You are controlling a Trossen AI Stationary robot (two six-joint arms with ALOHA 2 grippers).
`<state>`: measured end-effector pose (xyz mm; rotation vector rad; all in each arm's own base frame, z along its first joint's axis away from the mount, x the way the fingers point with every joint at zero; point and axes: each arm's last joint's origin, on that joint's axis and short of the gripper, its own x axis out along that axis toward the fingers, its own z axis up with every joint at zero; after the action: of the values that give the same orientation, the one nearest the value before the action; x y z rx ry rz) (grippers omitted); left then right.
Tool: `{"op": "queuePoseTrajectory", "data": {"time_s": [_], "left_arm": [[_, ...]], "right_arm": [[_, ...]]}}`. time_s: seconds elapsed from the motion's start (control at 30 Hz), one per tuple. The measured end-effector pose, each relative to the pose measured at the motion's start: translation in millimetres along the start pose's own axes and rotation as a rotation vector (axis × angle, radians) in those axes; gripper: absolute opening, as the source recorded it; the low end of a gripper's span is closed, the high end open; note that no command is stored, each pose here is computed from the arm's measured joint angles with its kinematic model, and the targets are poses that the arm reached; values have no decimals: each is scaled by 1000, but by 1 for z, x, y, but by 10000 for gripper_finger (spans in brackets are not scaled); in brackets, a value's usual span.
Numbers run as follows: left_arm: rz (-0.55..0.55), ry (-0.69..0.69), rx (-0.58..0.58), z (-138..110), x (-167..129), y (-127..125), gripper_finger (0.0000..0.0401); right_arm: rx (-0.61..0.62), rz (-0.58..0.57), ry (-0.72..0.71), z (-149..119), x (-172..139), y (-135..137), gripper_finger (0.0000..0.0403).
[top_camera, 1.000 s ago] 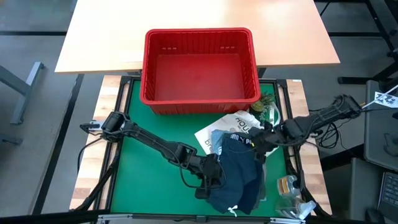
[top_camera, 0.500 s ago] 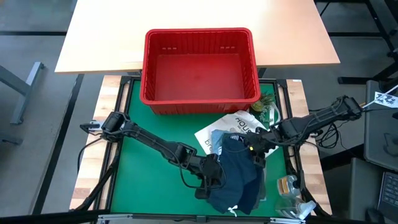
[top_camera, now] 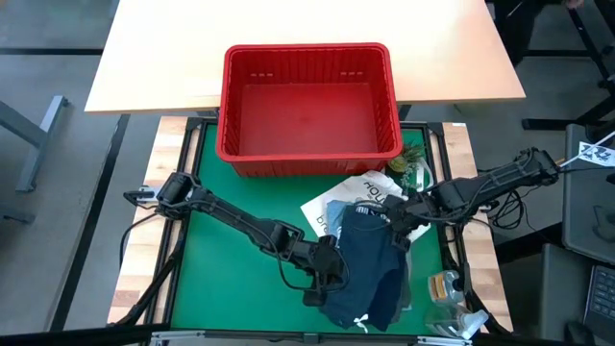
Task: Fold Laundry from Bin
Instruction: Stack the dark gray shorts on top of the dark blue boxer
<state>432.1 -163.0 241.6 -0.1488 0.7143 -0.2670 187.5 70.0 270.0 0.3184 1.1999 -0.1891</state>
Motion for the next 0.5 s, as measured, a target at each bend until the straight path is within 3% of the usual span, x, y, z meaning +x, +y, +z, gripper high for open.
{"op": "queuePoseTrajectory", "data": {"time_s": [0.2, 0.5], "left_arm": [[23, 12, 1, -4, 5, 1, 2], [9, 49, 2, -15, 22, 1, 2]], "right_arm": [[19, -147, 30, -6, -4, -9, 14], [22, -129, 27, -3, 0, -6, 13]]}}
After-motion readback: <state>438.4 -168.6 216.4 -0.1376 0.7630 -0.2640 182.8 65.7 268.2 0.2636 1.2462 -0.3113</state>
